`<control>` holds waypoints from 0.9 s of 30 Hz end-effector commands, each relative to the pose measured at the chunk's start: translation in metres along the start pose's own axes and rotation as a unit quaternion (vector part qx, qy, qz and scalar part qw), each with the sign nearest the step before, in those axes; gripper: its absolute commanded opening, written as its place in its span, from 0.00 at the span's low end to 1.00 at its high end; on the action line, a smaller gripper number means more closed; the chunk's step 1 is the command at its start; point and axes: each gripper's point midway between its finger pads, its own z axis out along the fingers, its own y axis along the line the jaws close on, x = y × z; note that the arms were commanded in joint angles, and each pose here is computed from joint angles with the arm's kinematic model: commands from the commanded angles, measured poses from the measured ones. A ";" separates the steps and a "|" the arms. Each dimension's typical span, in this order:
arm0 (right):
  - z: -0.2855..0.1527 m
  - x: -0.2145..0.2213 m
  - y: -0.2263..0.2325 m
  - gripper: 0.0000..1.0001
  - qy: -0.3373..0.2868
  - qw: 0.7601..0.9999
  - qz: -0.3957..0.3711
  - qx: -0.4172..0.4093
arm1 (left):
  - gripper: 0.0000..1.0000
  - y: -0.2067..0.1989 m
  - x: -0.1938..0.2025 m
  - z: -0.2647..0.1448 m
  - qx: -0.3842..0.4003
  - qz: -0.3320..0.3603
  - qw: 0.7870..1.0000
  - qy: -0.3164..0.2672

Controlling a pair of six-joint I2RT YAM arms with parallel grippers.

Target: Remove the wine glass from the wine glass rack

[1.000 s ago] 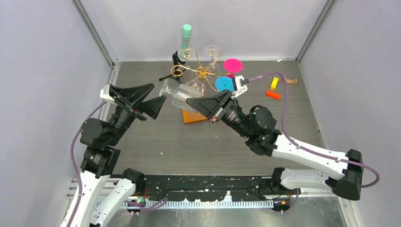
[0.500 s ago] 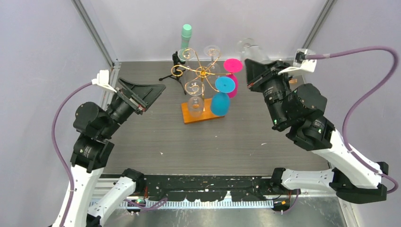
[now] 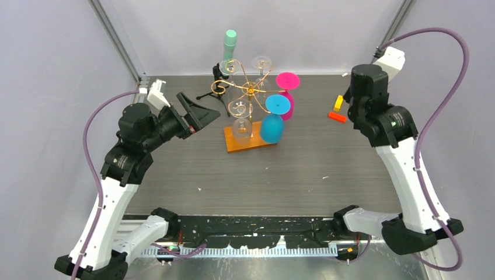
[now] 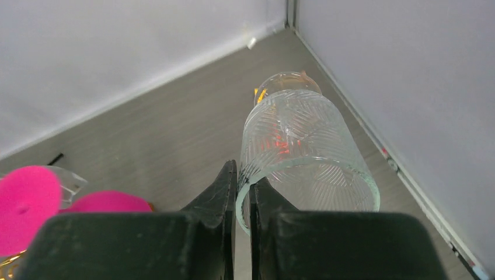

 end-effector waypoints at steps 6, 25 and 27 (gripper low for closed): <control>0.061 0.105 -0.006 0.00 0.242 0.967 0.060 -0.050 | 1.00 -0.010 0.000 -0.009 0.021 0.050 0.999 0.006; 0.134 0.249 0.017 0.01 0.461 0.885 0.038 -0.053 | 1.00 0.004 0.003 -0.002 -0.004 0.088 0.996 0.035; 0.140 0.256 0.018 0.03 0.468 0.882 0.032 -0.052 | 1.00 0.007 0.004 -0.002 -0.011 0.091 0.995 0.036</control>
